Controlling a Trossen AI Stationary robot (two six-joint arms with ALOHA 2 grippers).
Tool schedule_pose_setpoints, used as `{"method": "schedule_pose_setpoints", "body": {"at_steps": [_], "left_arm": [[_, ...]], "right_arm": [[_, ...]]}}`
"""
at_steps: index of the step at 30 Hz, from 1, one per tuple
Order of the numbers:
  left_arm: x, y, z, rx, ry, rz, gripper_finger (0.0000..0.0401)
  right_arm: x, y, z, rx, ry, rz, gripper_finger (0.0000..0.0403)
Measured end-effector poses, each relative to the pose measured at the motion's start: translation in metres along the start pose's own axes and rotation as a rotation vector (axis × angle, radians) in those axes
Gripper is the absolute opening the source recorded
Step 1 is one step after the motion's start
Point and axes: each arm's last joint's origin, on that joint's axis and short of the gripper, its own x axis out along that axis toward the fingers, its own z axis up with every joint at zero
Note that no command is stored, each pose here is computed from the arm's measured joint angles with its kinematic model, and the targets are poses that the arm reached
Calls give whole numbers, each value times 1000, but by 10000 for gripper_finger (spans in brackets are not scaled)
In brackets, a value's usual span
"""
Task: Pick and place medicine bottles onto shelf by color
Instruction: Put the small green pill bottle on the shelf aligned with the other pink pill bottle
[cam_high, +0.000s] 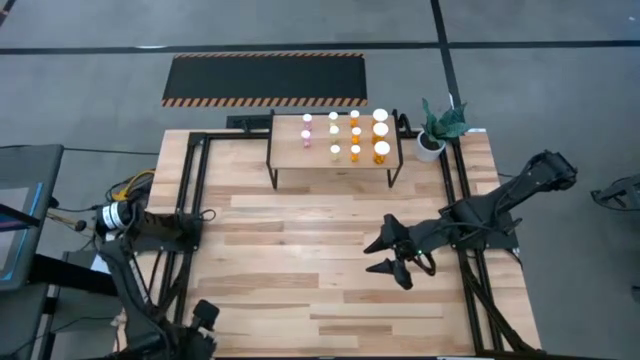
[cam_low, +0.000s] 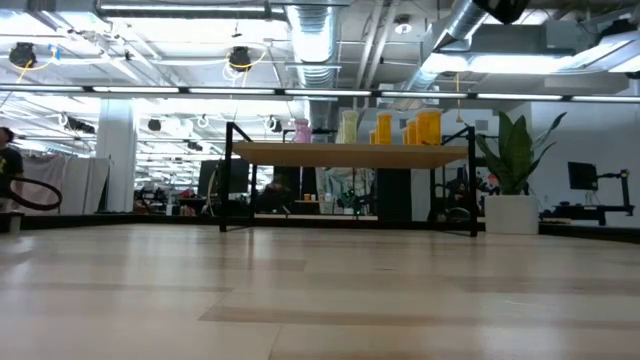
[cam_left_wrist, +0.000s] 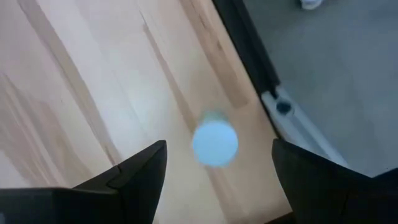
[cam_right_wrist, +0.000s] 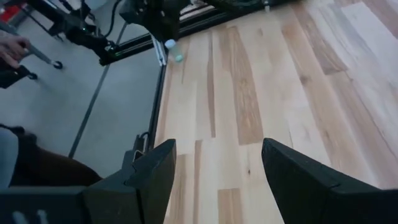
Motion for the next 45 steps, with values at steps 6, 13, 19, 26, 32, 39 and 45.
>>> {"method": "schedule_pose_setpoints", "body": {"at_steps": [6, 13, 19, 26, 32, 39, 45], "left_arm": [[8, -3, -9, 28, -8, 16, 277], [14, -2, -9, 60, -43, 21, 277], [15, 0, -7, 94, -51, 35, 277], [15, 1, -6, 114, -44, 27, 235], [15, -1, -6, 111, -44, -2, 194], [15, -1, -6, 110, -40, -9, 170], [15, -1, -6, 110, -39, -10, 159]], "right_arm": [[4, -4, 1, 31, -1, -17, 260], [5, -6, 5, 43, -26, -16, 260], [5, -6, 5, 42, -26, -18, 260], [5, -6, 5, 40, -25, -18, 260], [5, -6, 5, 37, -22, -20, 260], [5, -6, 5, 37, -22, -20, 260], [5, -6, 5, 41, -18, -14, 260]]}}
